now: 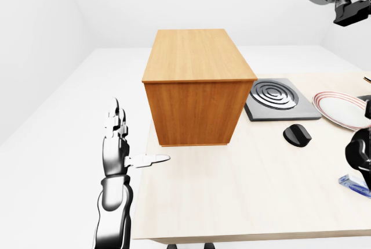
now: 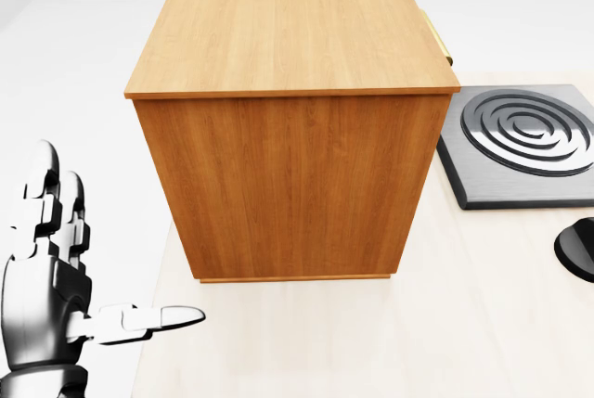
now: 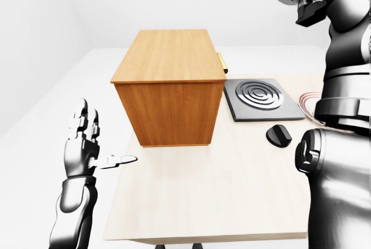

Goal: Put the bowl on the top of the cabinet.

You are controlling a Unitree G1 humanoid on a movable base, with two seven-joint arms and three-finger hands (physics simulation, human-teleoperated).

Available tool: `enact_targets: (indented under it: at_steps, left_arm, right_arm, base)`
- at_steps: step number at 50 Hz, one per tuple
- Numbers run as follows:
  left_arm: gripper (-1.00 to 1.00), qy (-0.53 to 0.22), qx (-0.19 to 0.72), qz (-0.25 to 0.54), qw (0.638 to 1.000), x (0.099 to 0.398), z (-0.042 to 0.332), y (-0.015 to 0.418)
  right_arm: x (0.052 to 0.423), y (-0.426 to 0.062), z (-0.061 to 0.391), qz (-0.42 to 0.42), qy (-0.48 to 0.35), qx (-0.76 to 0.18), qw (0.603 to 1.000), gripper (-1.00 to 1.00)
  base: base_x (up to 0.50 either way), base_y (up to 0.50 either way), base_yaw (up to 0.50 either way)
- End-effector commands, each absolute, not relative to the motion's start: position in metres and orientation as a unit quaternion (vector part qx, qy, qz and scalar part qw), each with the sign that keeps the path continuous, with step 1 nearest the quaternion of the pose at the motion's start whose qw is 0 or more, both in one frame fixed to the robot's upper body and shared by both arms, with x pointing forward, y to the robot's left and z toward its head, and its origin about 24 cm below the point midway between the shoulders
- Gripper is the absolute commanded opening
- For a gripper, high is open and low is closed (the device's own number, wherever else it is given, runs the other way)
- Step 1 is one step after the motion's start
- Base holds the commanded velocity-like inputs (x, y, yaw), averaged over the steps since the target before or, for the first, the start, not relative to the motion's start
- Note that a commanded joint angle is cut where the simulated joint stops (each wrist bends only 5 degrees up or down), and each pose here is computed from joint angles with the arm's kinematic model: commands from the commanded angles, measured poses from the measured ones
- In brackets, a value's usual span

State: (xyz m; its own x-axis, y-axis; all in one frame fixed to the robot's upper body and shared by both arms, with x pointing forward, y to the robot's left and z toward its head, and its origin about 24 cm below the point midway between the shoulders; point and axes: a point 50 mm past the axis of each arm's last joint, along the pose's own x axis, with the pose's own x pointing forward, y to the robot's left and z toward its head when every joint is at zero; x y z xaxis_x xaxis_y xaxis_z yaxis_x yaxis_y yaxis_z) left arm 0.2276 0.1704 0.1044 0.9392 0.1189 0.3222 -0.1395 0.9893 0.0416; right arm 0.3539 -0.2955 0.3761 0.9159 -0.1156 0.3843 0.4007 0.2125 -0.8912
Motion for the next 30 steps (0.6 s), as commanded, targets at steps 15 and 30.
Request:
enact_targets:
  at_steps: [15, 30]
  left_arm:
    - [1.00, -0.146, 0.029, 0.062, 0.987, 0.232, 0.097, 0.170]
    - [1.00, -0.165, 0.028, 0.053, 0.985, 0.226, 0.106, 0.168]
  right_arm:
    - [0.401, -0.196, 0.405, -0.121, -0.098, -0.690, 0.707, -1.00]
    - [0.412, -0.118, 0.389, -0.033, -0.143, -0.693, 0.705, -1.00]
  base:
    - [0.00, 0.00, 0.00]
    - [0.00, 0.00, 0.00]
